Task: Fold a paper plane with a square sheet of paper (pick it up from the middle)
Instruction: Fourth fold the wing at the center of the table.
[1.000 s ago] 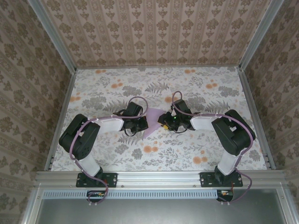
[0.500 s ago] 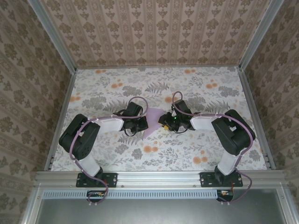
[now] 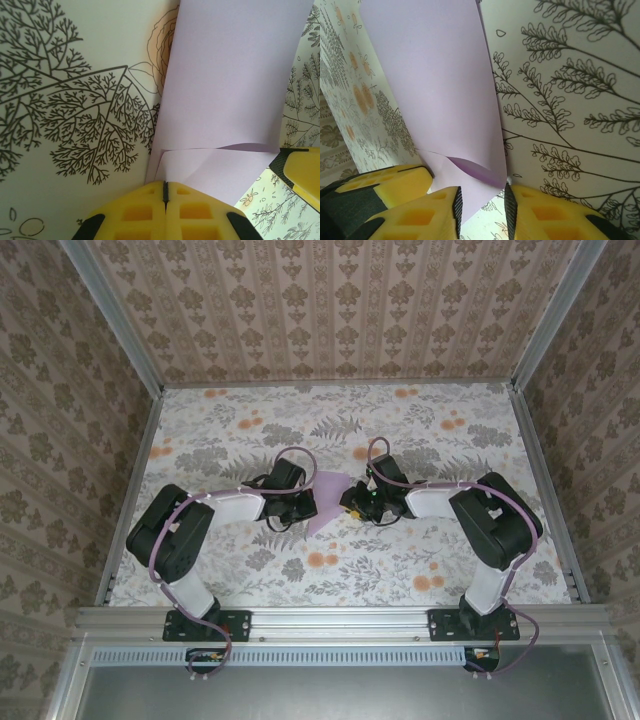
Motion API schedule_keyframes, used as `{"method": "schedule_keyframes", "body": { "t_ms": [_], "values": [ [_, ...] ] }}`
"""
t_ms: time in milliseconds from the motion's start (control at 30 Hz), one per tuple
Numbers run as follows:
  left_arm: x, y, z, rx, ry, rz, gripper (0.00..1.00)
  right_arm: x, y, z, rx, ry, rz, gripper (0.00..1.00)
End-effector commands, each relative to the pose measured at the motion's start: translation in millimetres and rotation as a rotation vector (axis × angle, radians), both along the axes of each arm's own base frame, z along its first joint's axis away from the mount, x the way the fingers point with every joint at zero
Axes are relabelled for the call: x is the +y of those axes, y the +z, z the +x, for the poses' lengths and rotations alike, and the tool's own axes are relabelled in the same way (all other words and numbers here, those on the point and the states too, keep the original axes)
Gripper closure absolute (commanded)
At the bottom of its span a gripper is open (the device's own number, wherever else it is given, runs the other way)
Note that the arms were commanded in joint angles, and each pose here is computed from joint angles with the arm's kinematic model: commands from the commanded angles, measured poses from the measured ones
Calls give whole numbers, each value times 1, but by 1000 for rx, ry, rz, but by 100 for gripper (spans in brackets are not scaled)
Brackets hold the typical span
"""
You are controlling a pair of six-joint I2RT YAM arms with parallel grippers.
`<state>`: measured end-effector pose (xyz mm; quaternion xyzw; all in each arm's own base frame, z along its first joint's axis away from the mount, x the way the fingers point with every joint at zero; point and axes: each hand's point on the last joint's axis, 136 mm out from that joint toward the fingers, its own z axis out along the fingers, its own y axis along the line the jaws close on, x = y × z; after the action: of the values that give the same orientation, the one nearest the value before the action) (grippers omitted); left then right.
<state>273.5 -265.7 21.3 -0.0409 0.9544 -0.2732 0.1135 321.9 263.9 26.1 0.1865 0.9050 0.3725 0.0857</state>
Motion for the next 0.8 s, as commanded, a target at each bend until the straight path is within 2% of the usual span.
{"method": "schedule_keyframes", "body": {
  "t_ms": [0, 333, 767],
  "values": [
    [9, -10, -5, 21, -8, 34, 100, 4, 8, 6, -19, 4, 24, 70],
    [9, -11, -6, 24, -9, 34, 100, 8, 14, 7, -36, 12, 54, 76],
    [9, -10, -6, 22, -9, 31, 100, 30, 16, 8, -28, 60, 183, 74]
  ]
}}
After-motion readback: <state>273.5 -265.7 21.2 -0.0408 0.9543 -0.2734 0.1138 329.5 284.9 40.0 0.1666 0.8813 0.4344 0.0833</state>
